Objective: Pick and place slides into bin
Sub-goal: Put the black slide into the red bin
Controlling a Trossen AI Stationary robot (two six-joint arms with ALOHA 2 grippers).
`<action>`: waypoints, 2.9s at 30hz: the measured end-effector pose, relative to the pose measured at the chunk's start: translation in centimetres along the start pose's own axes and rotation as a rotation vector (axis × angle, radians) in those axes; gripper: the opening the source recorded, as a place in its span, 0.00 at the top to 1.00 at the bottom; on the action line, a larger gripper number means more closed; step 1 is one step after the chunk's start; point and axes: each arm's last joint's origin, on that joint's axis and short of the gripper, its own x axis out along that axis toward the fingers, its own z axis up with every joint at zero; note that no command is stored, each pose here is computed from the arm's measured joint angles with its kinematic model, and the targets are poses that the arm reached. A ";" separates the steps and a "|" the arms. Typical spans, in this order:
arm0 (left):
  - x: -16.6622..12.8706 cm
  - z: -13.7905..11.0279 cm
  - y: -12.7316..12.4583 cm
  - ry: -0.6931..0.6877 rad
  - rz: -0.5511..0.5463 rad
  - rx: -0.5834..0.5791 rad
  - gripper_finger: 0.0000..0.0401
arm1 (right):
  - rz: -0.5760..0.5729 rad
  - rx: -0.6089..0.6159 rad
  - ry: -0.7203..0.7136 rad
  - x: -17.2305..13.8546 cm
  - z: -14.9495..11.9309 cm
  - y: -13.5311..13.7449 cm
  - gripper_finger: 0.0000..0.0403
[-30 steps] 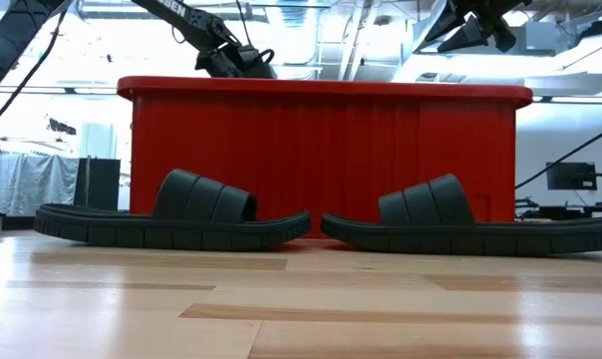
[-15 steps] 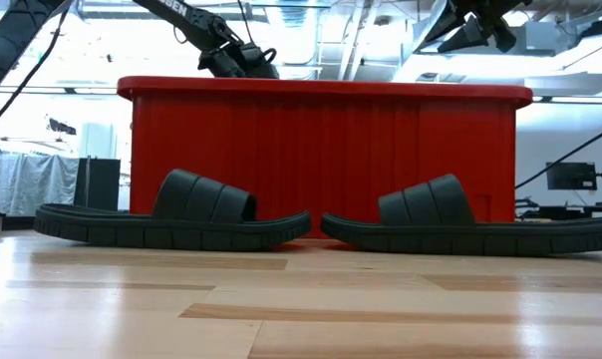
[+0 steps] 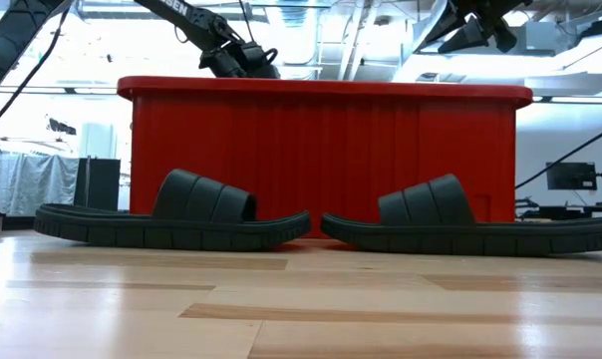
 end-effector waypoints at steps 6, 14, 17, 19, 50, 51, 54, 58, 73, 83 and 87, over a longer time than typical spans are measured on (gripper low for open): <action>0.0 0.0 0.0 0.004 0.002 0.000 0.82 | 0.000 -0.001 0.002 0.0 0.0 0.0 0.55; 0.9 -0.6 -0.1 0.035 0.038 0.008 0.75 | 0.000 -0.001 0.001 0.0 0.0 0.0 0.55; 1.8 -1.3 -0.3 0.060 0.058 0.008 0.72 | 0.000 -0.001 0.001 0.0 0.0 0.0 0.55; 2.3 -1.6 -0.3 0.049 0.080 0.006 0.70 | 0.000 0.000 0.001 0.0 0.0 0.0 0.55; 2.8 -1.5 0.4 0.047 0.193 0.064 0.62 | -0.009 0.000 0.005 0.0 0.0 -0.1 0.55; 2.8 -1.5 0.4 0.047 0.194 0.064 0.60 | -0.009 0.000 0.005 0.0 0.0 -0.1 0.55; 2.8 -1.5 0.4 0.048 0.194 0.063 0.58 | -0.009 0.000 0.005 0.0 0.0 -0.1 0.55; 2.8 -1.6 0.4 0.048 0.194 0.067 0.57 | -0.010 -0.001 0.006 0.0 0.0 -0.1 0.55; 2.8 -1.3 0.6 0.038 0.225 0.105 0.57 | -0.011 -0.004 0.012 0.0 -0.1 -0.2 0.55; 2.8 -1.3 0.7 0.067 0.250 0.096 0.57 | -0.011 -0.004 0.012 0.0 -0.1 -0.2 0.55; 2.7 -1.1 0.7 0.135 0.294 0.053 0.57 | -0.009 -0.013 0.012 0.0 -0.1 -0.1 0.55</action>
